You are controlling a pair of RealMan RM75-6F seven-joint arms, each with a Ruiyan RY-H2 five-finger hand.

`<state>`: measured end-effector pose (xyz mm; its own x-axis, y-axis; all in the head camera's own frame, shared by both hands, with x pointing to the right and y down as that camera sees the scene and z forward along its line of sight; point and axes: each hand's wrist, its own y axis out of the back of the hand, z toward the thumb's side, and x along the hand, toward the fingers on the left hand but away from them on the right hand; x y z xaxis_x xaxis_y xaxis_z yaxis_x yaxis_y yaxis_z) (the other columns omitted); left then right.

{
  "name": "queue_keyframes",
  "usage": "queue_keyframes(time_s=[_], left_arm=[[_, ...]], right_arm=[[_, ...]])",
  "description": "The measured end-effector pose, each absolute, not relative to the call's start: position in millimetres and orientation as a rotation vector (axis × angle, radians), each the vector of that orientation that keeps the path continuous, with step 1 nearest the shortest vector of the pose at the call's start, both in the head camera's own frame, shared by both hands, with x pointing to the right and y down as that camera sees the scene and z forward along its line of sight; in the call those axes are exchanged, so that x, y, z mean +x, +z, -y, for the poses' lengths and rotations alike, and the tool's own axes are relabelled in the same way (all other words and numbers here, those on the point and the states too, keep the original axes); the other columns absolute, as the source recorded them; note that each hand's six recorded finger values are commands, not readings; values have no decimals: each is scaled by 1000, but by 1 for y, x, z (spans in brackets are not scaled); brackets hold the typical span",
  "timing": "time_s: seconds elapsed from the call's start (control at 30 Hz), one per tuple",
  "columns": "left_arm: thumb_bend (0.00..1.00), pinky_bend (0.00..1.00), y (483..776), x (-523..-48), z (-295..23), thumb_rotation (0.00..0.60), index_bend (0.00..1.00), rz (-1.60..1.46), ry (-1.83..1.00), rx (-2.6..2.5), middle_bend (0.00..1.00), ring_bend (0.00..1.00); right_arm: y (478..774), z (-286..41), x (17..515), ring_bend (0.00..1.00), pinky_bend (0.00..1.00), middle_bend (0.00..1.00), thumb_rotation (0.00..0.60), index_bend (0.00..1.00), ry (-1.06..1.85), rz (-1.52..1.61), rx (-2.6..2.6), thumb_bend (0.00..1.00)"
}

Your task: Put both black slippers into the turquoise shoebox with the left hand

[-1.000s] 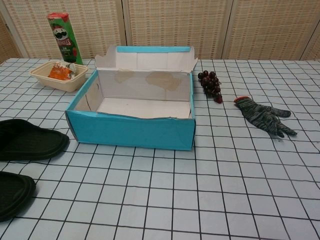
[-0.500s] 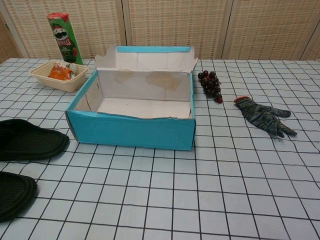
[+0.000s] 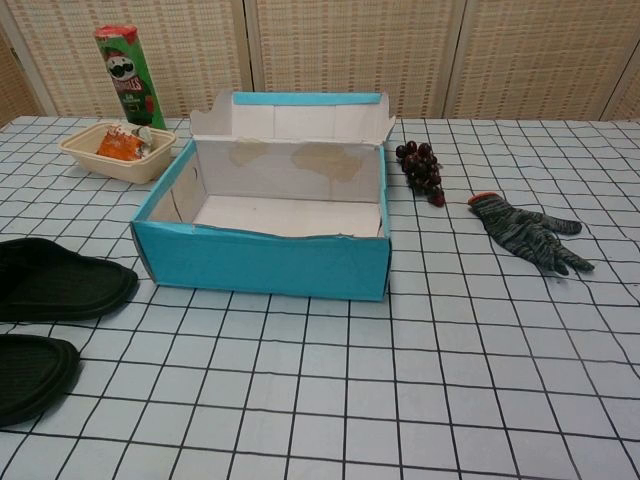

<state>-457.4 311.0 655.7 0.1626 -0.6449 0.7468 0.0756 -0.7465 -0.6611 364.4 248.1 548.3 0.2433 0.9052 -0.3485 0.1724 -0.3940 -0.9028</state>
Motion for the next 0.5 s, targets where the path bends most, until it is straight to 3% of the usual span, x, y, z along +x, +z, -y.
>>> queue_keyframes(time_s=[0.27, 0.5], left_arm=[[529, 515, 640, -460, -301, 600, 523, -618, -1571, -1841, 622, 498], [553, 560, 604, -458, -283, 600, 523, -681, -1496, -1814, 624, 508]], right_arm=[[549, -248, 365, 0, 0, 0, 600, 0, 1211, 997, -1750, 161], [549, -248, 365, 0, 0, 0, 600, 0, 1215, 999, -1744, 161]])
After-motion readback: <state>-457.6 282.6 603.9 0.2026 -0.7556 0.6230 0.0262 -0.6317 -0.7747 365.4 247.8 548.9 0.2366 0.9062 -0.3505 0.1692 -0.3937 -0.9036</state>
